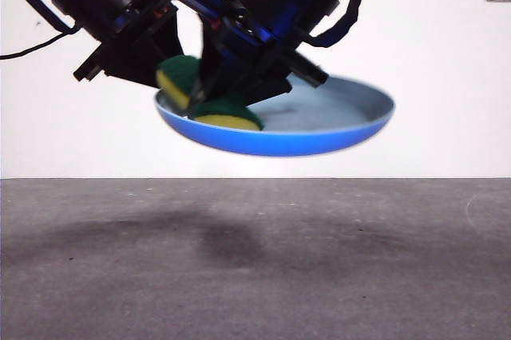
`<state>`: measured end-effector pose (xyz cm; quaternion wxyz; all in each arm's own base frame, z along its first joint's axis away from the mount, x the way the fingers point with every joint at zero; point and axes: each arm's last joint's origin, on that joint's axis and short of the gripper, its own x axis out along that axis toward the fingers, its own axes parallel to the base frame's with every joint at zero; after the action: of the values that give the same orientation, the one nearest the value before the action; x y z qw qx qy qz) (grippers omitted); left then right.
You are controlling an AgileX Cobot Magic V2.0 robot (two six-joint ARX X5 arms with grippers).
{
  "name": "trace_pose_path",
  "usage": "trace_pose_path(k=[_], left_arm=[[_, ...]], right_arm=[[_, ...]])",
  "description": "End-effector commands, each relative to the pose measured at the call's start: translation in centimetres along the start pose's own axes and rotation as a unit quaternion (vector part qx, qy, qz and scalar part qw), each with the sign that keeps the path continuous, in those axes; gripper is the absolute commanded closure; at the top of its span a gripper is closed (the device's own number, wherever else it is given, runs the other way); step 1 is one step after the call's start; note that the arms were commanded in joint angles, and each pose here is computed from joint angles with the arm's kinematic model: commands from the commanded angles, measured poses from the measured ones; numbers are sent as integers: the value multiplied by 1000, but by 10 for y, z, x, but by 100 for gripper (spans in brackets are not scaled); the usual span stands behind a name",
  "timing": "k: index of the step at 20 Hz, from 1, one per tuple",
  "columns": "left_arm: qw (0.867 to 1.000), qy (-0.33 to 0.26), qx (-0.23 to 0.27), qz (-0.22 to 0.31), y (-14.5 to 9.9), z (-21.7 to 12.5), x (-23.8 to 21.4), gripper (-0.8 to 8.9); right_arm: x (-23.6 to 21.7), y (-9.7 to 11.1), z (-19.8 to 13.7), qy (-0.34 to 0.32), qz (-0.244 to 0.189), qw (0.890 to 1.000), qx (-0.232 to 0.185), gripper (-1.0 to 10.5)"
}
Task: Pick up the plate,pick up the cloth,clean the plate with the cloth
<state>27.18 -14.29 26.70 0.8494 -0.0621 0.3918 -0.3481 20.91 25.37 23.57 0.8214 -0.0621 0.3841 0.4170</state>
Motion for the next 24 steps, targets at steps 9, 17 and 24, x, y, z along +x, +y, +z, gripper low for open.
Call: trace_pose_path(k=[9,17,24], left_arm=[[999,30,-27,-5,6,-5,-4,821],[991,95,-20,-90,1,-17,-5,821],[992,79,-12,-102,0,-13,-5,821]], right_arm=[[-2,-12,-38,159,-218,962,-38,959],[-4,-43,-13,38,-311,950,0,959],[2,-30,4,-33,-67,996,41,959]])
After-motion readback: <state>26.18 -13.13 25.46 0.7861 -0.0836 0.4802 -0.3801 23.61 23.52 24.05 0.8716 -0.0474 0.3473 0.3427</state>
